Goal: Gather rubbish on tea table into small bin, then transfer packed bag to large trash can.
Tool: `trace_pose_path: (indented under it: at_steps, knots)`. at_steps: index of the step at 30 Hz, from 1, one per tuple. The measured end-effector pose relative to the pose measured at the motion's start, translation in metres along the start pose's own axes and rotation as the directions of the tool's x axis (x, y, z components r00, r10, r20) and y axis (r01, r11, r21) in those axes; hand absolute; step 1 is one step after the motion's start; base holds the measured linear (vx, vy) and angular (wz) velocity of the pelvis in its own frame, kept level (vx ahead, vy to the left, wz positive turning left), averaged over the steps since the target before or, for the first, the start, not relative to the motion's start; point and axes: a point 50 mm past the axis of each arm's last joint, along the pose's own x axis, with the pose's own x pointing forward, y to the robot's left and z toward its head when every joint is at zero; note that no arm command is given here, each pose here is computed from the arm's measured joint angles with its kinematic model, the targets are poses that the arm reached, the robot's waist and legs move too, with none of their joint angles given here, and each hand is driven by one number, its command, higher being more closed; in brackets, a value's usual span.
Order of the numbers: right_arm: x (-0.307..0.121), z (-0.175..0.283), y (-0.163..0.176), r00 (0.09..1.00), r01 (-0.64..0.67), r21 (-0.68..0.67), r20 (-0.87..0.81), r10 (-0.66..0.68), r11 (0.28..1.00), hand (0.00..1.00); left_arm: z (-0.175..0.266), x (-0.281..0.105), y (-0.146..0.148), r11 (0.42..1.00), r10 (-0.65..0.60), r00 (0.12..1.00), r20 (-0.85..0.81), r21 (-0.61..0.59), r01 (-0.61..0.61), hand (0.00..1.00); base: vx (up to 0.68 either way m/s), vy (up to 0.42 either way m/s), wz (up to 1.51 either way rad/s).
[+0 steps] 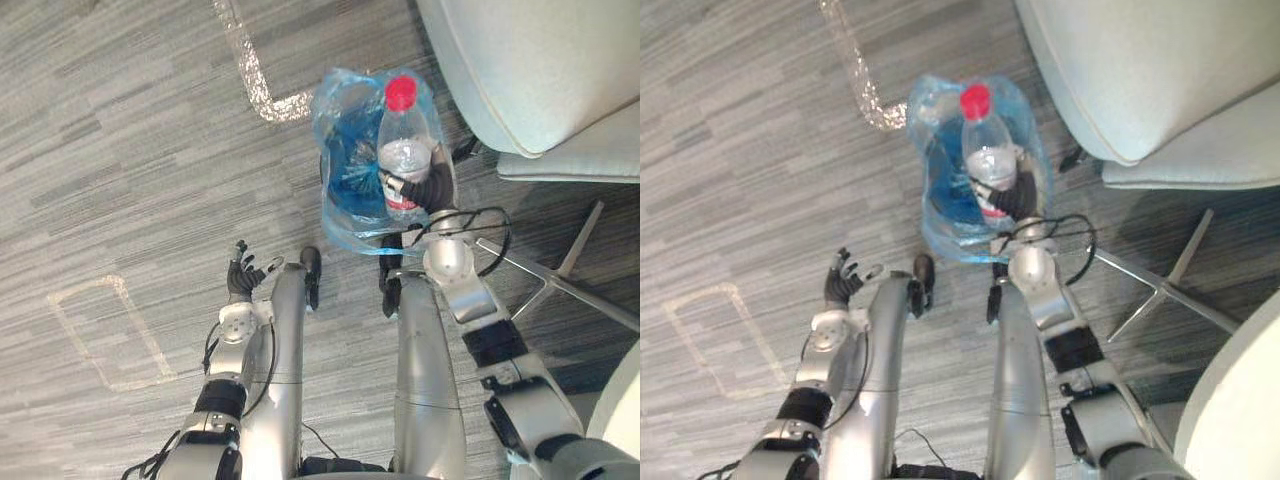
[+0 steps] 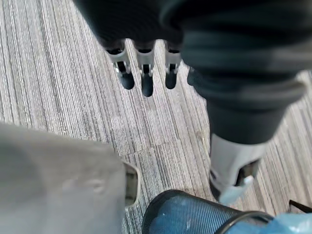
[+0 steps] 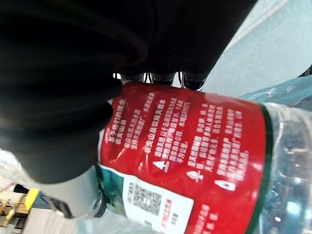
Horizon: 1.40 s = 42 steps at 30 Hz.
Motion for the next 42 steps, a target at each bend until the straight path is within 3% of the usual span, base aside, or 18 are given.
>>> trace_pose_path:
  at_steps: [8,15,16,33,42]
  knots:
    - [0.025,-0.003,-0.013,0.999,0.028,-0.027,-0.035,-0.029,0.999,1.00,0.012,0.005,-0.002,1.000,-0.005,0.999,0.047,-0.013,0.006,0.00,-0.06,0.016,0.14]
    - [0.029,-0.004,-0.014,0.995,0.066,0.045,-0.076,-0.063,0.997,1.00,0.012,0.006,-0.003,1.000,0.002,0.999,0.045,-0.019,-0.001,0.00,-0.04,0.013,0.08]
    - [0.029,-0.004,-0.012,0.995,0.065,0.049,-0.077,-0.061,0.997,0.00,0.012,0.006,-0.003,1.000,0.002,0.999,0.045,-0.019,-0.001,0.00,-0.06,0.022,0.01]
    - [0.014,0.009,0.002,0.996,0.082,0.154,-0.046,-0.075,0.985,0.00,0.009,0.007,-0.006,1.000,-0.001,1.000,0.023,-0.021,0.001,0.00,-0.05,0.020,0.01]
    - [-0.015,0.005,0.006,0.999,-0.008,-0.016,0.046,0.009,1.000,0.00,0.000,0.006,-0.003,1.000,0.003,1.000,-0.008,0.021,-0.003,0.00,-0.02,0.016,-0.05]
